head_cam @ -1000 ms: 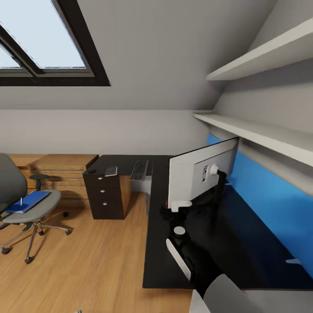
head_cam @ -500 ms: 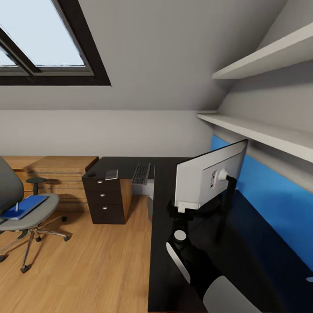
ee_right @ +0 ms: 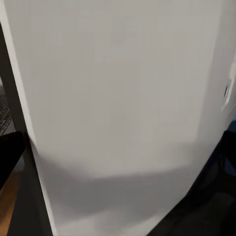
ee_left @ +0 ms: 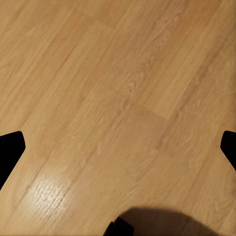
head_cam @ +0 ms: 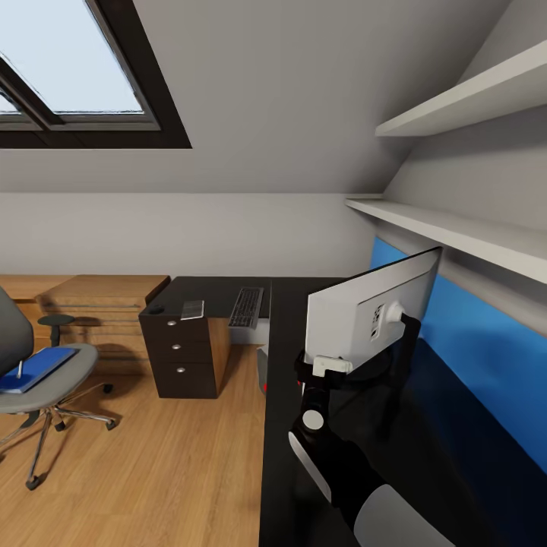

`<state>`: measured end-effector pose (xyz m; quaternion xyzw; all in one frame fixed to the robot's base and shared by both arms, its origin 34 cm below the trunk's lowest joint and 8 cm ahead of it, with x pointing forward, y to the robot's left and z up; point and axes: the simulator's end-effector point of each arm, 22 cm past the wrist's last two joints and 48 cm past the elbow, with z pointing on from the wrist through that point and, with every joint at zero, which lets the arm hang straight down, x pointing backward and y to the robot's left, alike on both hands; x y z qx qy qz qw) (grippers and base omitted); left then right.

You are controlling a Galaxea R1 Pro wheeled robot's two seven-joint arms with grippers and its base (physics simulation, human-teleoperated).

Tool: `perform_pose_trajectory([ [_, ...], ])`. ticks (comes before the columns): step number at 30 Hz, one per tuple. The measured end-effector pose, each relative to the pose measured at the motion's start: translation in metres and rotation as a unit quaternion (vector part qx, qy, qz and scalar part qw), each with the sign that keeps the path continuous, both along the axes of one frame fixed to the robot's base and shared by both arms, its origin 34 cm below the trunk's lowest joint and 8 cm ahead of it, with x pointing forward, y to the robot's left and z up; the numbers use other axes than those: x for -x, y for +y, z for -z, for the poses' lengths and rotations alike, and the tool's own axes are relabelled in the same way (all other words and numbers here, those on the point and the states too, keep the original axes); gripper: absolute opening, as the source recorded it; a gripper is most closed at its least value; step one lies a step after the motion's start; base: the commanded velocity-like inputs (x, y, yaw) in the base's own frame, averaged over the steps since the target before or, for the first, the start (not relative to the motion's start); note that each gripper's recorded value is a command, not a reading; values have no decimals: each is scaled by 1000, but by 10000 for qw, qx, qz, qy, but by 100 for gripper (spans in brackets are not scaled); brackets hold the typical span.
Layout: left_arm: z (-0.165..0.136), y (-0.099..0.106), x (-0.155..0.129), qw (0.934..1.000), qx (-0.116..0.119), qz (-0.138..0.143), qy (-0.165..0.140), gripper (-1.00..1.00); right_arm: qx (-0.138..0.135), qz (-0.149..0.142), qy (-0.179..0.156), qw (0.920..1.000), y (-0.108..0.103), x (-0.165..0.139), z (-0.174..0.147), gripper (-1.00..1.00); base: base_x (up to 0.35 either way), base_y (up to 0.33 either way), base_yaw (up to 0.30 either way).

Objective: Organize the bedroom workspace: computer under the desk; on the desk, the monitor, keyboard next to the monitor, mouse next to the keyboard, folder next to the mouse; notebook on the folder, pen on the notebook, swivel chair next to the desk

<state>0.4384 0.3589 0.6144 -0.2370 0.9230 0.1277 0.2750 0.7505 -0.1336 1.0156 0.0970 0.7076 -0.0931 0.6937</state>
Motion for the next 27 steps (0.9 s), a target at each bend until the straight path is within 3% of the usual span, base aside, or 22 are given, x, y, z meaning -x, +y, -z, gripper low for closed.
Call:
perform_pose_trajectory([
  [22,1,-1,1,10000,6,-3,7,100,-17,56,11,10000,-5,0,1,100,-2,13,0],
  [27,1,-1,1,10000,6,-3,9,100,-130,192,47,9997,-15,-1,3,100,-119,99,0],
])
